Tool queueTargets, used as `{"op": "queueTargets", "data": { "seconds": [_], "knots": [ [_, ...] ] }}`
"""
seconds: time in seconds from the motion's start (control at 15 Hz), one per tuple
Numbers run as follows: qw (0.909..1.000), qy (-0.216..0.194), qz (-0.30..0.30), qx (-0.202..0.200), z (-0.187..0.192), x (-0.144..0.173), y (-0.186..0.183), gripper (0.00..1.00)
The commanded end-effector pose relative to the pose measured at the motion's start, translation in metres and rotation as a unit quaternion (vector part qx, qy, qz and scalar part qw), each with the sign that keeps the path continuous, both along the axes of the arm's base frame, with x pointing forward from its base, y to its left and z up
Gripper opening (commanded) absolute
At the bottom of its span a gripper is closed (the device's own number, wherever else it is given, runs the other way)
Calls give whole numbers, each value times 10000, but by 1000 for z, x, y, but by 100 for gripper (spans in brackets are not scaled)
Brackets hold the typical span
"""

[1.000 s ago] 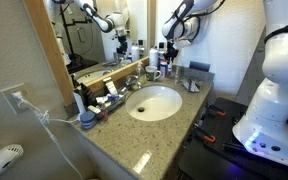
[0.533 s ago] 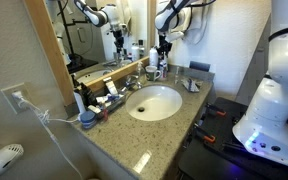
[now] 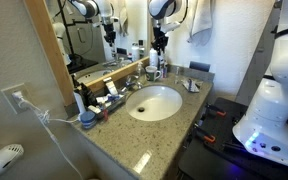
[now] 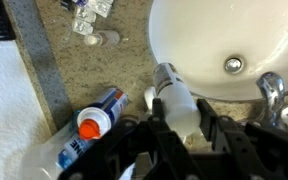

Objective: Move the bottle to the other side of the sink

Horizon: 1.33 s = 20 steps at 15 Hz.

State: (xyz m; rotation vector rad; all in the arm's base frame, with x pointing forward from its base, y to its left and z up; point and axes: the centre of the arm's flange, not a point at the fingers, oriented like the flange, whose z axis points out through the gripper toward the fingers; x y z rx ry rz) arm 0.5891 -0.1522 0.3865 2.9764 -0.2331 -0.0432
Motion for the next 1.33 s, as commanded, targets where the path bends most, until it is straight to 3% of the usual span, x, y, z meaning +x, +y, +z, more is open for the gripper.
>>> {"op": "queueTargets", "data": {
  "seconds": [0.0, 0.4, 0.93, 1.27],
  "knots": [
    [9996, 60, 269, 30, 0, -16, 61, 15],
    [9947, 168, 950, 348, -41, -25, 162, 15],
    [9807, -634, 1724, 672, -81, -41, 262, 15],
    [9707, -752, 2093, 912, -102, -46, 306, 15]
  ]
}}
